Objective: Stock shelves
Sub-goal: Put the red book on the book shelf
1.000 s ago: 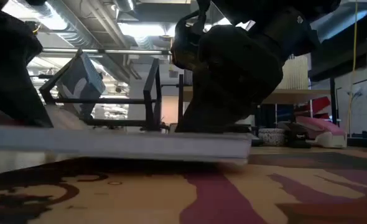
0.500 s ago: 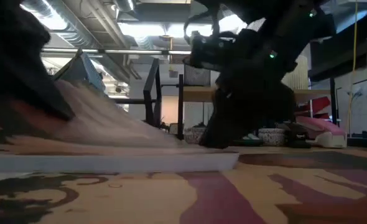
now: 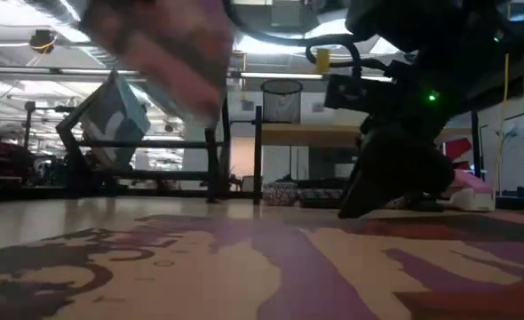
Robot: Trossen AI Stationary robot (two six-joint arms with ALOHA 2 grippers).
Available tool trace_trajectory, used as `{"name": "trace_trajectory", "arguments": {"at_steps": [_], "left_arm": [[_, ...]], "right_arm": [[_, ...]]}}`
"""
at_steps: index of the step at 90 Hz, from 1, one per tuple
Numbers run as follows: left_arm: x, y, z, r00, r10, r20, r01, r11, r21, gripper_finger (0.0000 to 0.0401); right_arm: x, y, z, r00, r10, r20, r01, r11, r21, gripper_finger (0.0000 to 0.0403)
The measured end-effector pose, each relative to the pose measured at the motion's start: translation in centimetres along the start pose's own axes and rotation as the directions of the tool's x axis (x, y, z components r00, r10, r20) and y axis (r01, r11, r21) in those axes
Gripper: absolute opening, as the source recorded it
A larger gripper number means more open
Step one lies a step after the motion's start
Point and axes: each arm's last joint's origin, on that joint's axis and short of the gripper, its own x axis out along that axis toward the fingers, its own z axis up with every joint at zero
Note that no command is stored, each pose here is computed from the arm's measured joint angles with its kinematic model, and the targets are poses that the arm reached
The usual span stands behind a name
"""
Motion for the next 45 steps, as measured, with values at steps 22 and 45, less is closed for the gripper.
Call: {"name": "trace_trajectory", "arguments": {"at_steps": [22,45], "left_arm": [[7.2,3.2,4.7,0.948,0.306,0.089,-0.318,0.895,0.313,0.0],[13.2,9.9,6.2,0.788,0.611,-0.069,-0.593,0.785,0.182,0.0]], "right_arm": [[-0.3,1.1,0.0,0.997,0.056,0.047,-0.056,0.998,0.006,0.0218],[-0.8,1.8,-0.3,0.995,0.083,0.054,-0.083,0.997,-0.008,0.0218]]}}
